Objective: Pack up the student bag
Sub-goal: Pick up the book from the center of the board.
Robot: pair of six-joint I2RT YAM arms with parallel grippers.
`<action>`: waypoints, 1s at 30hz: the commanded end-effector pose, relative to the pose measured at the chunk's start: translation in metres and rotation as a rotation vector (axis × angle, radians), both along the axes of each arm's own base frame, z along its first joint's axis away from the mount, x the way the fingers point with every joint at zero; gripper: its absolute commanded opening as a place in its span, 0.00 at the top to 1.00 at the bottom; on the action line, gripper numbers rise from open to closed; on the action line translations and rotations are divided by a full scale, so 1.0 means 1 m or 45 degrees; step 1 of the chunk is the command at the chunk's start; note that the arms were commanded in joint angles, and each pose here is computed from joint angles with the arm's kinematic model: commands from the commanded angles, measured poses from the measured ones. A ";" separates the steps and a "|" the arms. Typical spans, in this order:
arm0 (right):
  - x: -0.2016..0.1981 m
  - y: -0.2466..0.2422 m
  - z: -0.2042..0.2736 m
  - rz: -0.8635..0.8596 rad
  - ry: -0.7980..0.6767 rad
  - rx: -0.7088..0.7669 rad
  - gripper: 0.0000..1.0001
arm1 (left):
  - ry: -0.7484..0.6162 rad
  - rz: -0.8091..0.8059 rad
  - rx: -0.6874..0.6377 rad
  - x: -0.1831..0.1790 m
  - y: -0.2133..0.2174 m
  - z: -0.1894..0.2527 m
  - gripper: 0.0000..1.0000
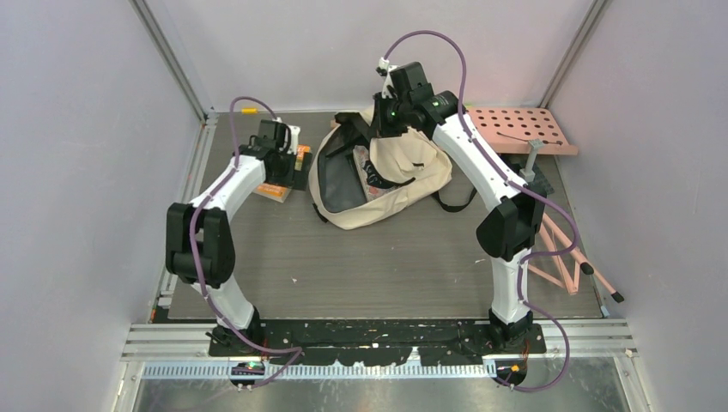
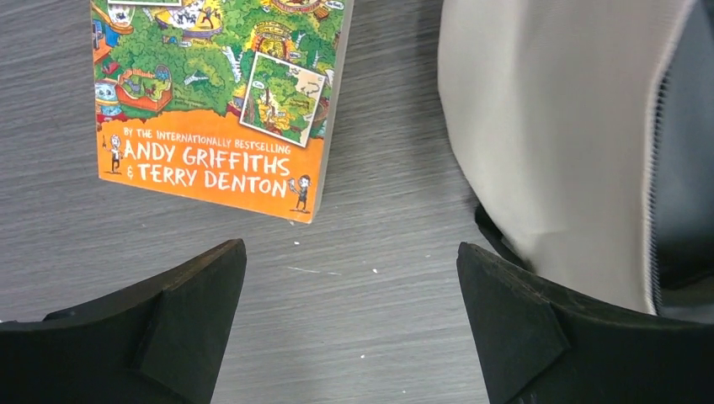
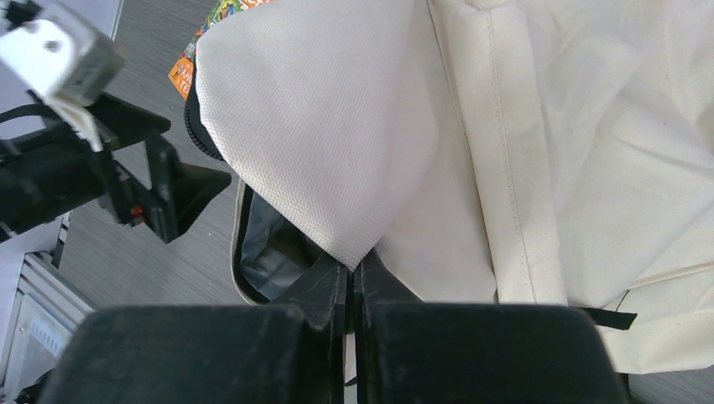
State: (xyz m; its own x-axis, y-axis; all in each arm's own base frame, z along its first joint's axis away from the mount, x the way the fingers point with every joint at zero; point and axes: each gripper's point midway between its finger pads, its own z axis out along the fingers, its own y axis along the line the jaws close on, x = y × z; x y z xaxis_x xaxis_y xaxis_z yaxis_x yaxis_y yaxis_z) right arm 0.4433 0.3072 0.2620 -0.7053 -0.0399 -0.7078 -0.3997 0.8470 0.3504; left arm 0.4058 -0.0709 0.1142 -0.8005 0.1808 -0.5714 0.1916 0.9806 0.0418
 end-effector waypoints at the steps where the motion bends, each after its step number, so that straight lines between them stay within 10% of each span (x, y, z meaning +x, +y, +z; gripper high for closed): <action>1: 0.003 0.004 0.072 -0.017 -0.220 0.148 1.00 | -0.065 -0.046 0.103 0.026 0.008 0.012 0.00; 22: 0.004 -0.003 0.067 -0.047 -0.197 0.089 1.00 | 0.187 -0.155 0.263 0.074 0.014 -0.059 0.40; 30: 0.004 -0.005 0.067 -0.058 -0.196 0.077 0.99 | 0.249 -0.112 0.319 0.072 0.029 -0.078 0.38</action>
